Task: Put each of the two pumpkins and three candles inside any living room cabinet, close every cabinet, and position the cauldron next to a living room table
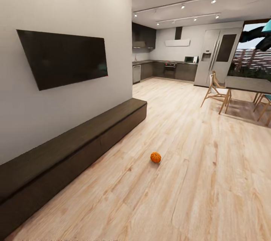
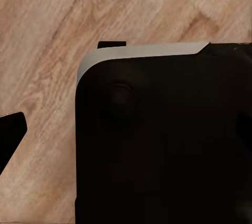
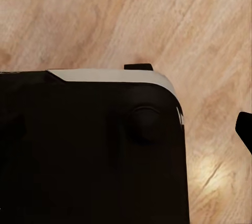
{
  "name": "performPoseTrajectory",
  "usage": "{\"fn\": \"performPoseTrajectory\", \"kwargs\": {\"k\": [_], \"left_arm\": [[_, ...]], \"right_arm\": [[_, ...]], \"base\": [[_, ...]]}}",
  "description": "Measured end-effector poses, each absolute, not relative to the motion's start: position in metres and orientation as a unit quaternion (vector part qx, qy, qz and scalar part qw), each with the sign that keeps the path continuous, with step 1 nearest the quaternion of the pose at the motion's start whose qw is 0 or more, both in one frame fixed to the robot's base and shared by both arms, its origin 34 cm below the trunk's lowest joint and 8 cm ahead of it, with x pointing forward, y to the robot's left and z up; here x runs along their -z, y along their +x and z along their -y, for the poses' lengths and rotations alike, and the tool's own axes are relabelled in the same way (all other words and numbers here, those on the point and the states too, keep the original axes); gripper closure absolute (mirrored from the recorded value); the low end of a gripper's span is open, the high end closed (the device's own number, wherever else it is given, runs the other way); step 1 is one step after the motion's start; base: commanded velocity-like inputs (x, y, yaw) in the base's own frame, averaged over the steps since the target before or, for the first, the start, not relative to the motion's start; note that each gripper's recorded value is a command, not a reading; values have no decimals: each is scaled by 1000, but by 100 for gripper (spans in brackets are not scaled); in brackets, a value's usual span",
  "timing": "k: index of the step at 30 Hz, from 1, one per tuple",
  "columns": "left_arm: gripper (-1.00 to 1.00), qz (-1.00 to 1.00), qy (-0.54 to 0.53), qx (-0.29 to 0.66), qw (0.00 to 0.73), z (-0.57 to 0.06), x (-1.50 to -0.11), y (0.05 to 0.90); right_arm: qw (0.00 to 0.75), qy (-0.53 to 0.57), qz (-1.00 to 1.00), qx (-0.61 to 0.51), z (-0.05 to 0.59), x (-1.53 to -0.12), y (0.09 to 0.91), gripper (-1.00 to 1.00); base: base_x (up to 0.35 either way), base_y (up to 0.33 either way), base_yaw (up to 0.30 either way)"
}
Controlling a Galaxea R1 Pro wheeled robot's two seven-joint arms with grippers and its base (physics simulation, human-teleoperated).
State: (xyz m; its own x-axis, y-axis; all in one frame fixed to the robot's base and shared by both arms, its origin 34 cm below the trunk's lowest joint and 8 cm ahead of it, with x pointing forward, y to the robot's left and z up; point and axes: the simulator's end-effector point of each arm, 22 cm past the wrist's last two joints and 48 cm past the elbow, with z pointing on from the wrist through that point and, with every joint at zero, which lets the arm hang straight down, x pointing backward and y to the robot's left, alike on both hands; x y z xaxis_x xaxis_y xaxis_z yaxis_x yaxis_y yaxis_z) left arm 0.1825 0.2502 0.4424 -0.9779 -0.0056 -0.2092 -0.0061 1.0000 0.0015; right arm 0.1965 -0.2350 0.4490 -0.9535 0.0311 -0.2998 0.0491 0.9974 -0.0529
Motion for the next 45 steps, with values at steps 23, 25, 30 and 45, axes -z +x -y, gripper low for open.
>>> {"fn": "performPoseTrajectory", "kwargs": {"k": [23,25,30,45], "left_arm": [[-100,-994,-5,-1,105,-250,-442,183],[-100,-994,-5,0,105,-248,-442,183],[-100,-994,-9,6,105,-242,-442,183],[-100,-992,-5,26,121,-214,-444,201]], "right_arm": [[152,20,-988,29,234,-449,197,-100],[152,20,-988,29,234,-449,197,-100],[143,14,-989,29,234,-448,192,-100],[125,16,-992,32,235,-446,188,-100]], "base": [[0,0,255],[0,0,255],[0,0,257],[0,-146,270]]}}
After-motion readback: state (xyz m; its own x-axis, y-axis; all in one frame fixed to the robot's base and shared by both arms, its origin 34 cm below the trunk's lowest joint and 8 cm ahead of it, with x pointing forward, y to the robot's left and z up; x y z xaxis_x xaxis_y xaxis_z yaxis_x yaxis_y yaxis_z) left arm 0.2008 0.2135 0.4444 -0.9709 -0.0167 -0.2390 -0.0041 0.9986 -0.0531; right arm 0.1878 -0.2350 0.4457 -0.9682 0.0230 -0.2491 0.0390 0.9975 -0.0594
